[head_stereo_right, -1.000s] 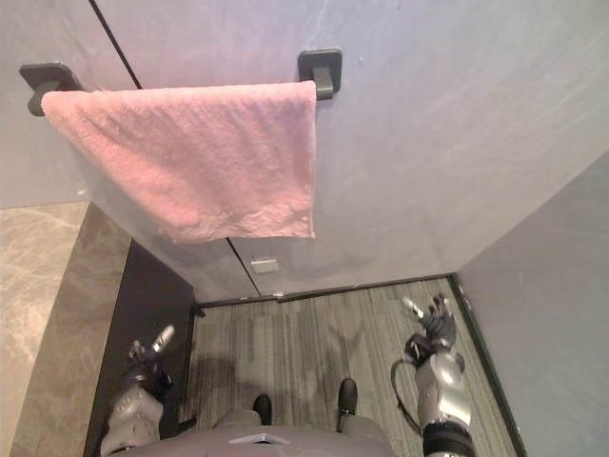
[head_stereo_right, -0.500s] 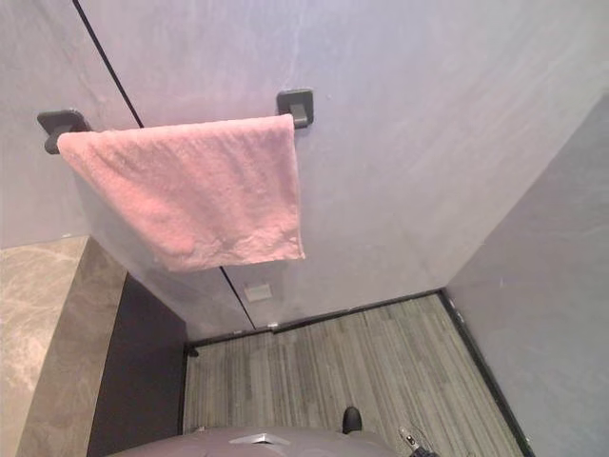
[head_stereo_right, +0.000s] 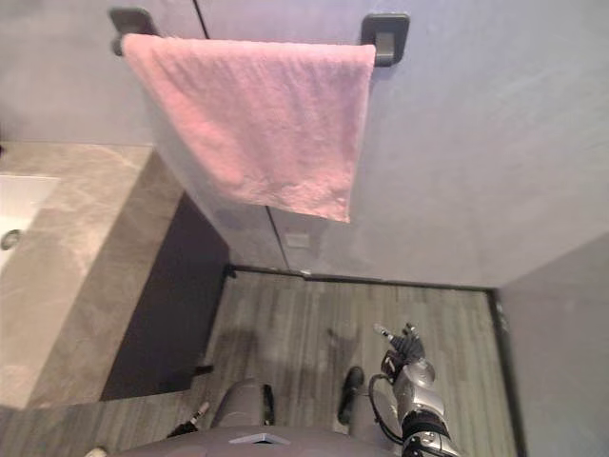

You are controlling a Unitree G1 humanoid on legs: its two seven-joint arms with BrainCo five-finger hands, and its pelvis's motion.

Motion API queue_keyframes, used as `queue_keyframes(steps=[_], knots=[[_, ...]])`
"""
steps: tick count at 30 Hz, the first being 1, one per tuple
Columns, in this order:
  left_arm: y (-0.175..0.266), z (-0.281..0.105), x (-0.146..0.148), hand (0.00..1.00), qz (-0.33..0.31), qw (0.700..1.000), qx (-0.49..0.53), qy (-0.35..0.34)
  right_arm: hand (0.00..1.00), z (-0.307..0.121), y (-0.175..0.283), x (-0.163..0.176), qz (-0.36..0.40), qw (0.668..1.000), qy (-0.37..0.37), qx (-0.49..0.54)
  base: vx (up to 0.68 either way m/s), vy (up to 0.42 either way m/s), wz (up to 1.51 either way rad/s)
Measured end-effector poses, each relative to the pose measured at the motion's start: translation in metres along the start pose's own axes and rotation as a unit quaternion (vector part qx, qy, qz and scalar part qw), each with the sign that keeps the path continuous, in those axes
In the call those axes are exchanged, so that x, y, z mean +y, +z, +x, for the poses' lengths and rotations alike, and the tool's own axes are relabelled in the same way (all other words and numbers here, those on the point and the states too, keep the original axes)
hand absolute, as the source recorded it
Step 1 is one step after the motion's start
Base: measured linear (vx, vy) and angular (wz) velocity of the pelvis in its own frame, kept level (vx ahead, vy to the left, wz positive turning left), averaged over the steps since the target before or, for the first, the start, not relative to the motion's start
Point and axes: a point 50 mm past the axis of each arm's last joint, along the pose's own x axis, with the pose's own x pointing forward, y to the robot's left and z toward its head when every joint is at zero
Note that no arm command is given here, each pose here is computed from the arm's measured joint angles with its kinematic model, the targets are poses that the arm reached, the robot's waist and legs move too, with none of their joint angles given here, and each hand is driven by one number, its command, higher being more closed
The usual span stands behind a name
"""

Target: Organize washtable

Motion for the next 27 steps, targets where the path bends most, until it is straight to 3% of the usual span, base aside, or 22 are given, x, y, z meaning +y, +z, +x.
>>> queue_keyframes(steps=[3, 6, 9, 13, 15, 20, 27], knots=[[0.000, 0.001, -0.001, 0.00, 0.053, 0.999, 0.004, -0.011, 0.00, -0.002, -0.017, -0.022, 0.042, 0.998, -0.042, 0.034, 0.01, 0.102, 1.01], [0.016, 0.003, 0.000, 0.00, 0.107, 0.994, -0.017, -0.016, 0.00, -0.009, -0.049, -0.032, 0.033, 0.992, -0.061, 0.101, -0.04, 0.132, 0.74], [0.035, 0.003, -0.018, 0.00, 0.145, 0.987, -0.052, -0.042, 0.00, -0.009, -0.054, -0.028, 0.023, 0.990, -0.060, 0.124, -0.09, 0.161, -0.07], [0.053, -0.004, -0.056, 0.00, 0.170, 0.974, -0.110, -0.100, 0.00, -0.007, -0.047, -0.029, -0.019, 0.993, -0.044, 0.109, -0.20, 0.270, -0.18], [0.047, -0.003, -0.056, 0.00, 0.148, 0.980, -0.097, -0.096, 0.00, -0.006, -0.042, -0.024, -0.015, 0.994, -0.036, 0.099, 0.19, 0.261, -0.05], [0.037, 0.005, -0.019, 0.00, 0.065, 0.996, -0.054, -0.027, 0.00, -0.015, -0.060, -0.005, -0.015, 0.993, -0.005, 0.119, 0.31, 0.013, 0.99], [0.006, 0.003, 0.017, 0.00, 0.072, 0.997, 0.004, 0.022, 0.00, -0.003, -0.032, 0.023, -0.104, 0.990, 0.060, 0.079, -0.19, -0.085, 0.55]])
